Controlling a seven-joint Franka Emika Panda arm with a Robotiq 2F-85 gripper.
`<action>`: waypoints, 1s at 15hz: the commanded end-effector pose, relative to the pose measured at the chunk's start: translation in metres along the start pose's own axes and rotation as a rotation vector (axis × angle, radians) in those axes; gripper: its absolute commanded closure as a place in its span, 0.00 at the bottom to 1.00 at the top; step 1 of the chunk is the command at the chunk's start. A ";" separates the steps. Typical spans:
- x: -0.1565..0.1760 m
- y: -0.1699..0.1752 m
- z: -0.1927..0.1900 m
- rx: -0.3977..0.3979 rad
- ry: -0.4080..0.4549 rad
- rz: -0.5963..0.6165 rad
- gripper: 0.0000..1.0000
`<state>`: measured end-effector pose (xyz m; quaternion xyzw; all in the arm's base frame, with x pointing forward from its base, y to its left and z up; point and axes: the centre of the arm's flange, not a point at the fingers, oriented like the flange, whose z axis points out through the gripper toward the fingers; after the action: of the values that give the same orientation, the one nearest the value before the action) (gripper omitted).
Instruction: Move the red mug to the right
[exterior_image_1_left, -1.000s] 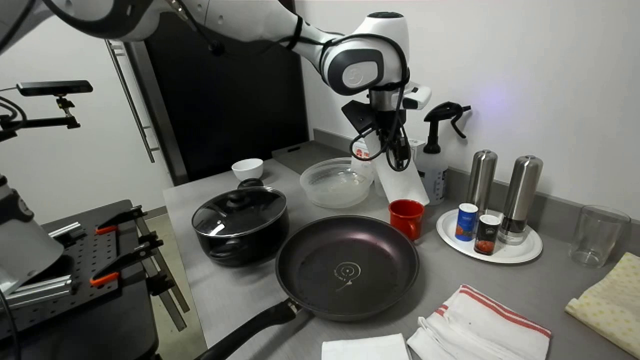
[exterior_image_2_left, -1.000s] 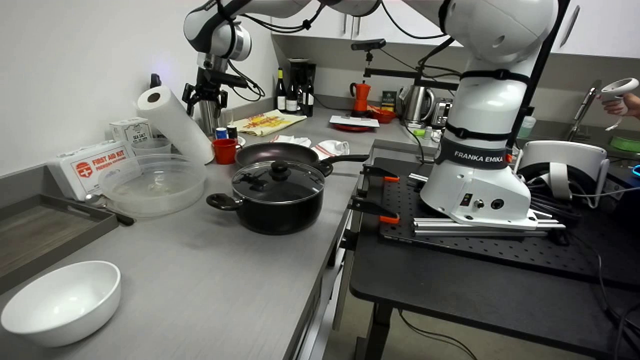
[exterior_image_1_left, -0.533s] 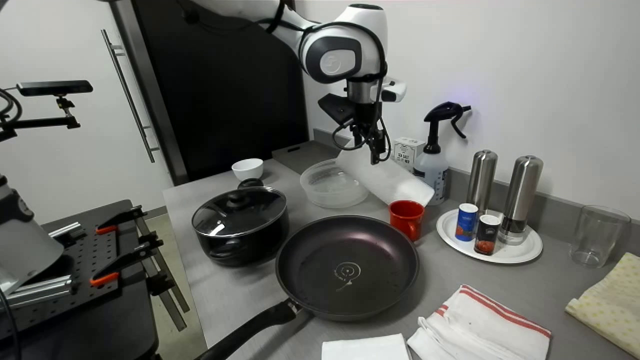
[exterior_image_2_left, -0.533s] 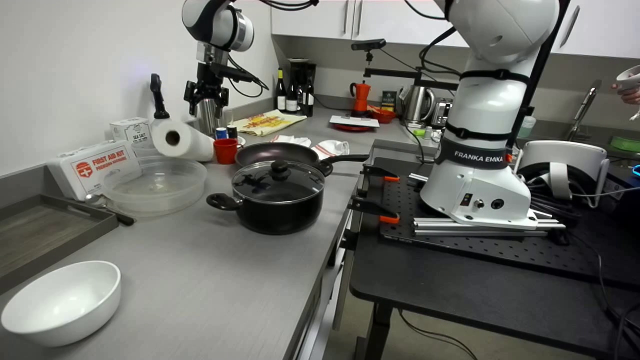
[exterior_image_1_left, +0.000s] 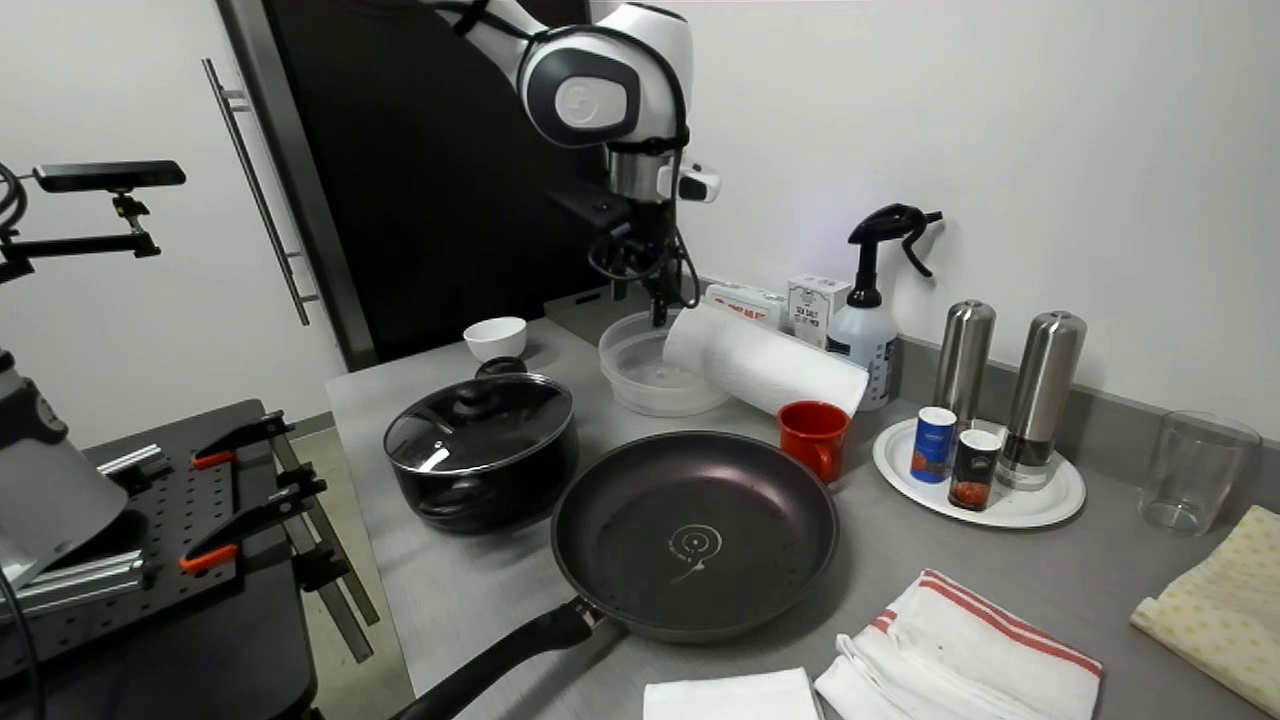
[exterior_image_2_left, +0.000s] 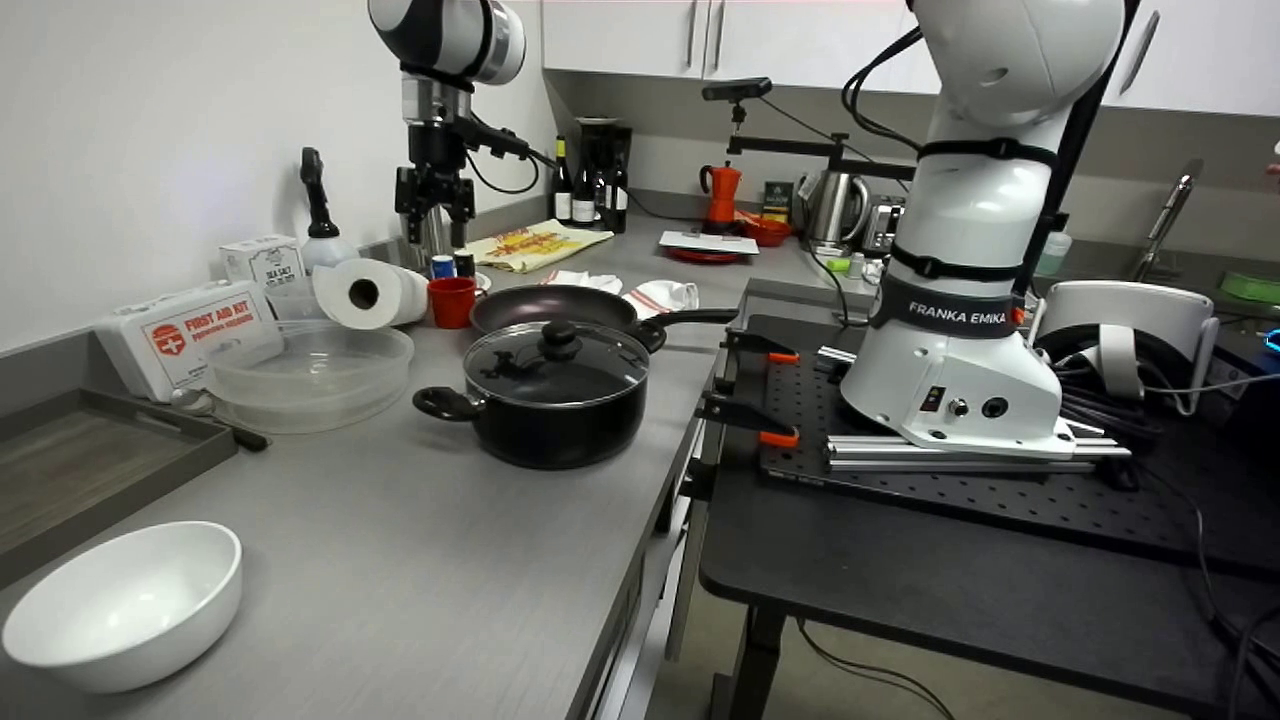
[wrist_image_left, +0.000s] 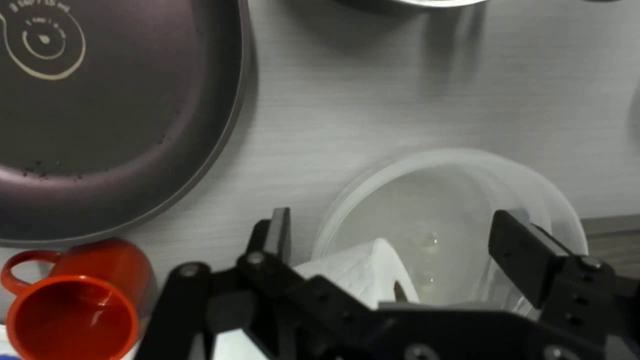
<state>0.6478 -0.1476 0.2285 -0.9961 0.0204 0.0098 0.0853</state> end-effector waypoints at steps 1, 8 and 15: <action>-0.054 -0.031 -0.001 -0.034 -0.089 -0.124 0.00; -0.100 -0.066 0.020 -0.103 -0.204 -0.288 0.00; -0.092 -0.065 0.028 -0.093 -0.212 -0.272 0.00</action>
<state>0.5584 -0.0749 0.2136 -0.9859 -0.1241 0.1040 0.0416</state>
